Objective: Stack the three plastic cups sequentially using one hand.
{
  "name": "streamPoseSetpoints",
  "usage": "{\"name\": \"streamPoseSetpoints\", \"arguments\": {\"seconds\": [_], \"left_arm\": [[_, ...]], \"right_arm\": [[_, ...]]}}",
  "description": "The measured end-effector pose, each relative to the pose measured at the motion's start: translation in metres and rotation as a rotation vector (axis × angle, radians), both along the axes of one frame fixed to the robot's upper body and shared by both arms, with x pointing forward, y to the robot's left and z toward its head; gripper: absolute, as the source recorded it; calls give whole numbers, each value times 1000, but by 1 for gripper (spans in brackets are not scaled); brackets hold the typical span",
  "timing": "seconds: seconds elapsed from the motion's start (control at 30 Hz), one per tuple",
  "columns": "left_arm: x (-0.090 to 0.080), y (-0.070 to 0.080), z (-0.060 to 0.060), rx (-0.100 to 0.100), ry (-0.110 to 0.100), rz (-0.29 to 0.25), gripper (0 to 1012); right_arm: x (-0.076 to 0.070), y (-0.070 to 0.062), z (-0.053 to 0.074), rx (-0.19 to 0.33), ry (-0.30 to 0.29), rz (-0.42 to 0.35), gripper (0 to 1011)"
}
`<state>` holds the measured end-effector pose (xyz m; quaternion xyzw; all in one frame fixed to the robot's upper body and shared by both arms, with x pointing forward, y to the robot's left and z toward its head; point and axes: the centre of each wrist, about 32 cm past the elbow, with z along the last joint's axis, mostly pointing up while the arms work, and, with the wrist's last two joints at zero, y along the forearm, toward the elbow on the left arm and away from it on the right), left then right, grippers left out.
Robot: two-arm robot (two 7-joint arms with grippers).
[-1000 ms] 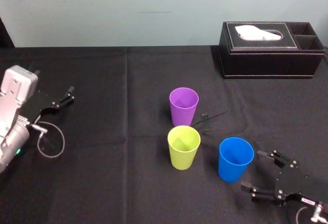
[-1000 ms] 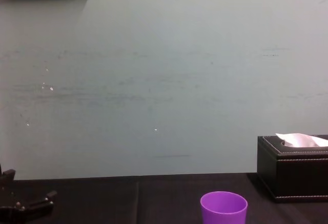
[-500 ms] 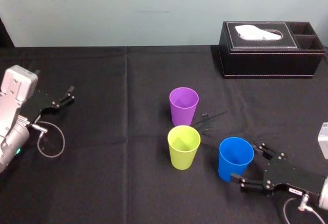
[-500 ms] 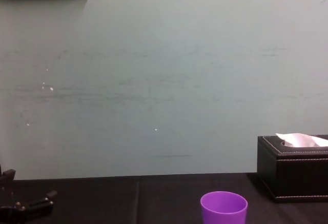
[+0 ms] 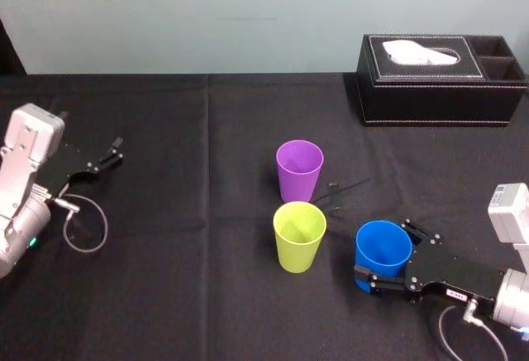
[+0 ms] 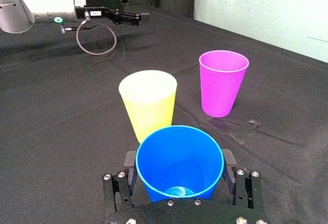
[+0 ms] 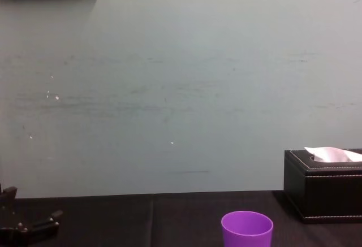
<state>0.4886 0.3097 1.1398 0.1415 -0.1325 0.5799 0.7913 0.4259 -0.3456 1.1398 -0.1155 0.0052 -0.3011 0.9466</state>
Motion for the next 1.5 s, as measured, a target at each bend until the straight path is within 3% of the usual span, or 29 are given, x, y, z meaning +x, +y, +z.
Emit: {"name": "streamPoseSetpoints", "arguments": {"seconds": [0.23,0.5,1.2,1.5], "left_arm": [[0,0,0,0,0,0,1011],[0,0,0,0,0,0,1011],[0,0,0,0,0,0,1011],[0,0,0,0,0,0,1011]], "right_arm": [[-1,-1,0,-1,0,-1,964],[-2,-2,0,0,-1,-2,771],[-2,-3,1,1,-4,-2,730],[-3,1,31,-17,-50,-73,730]]}}
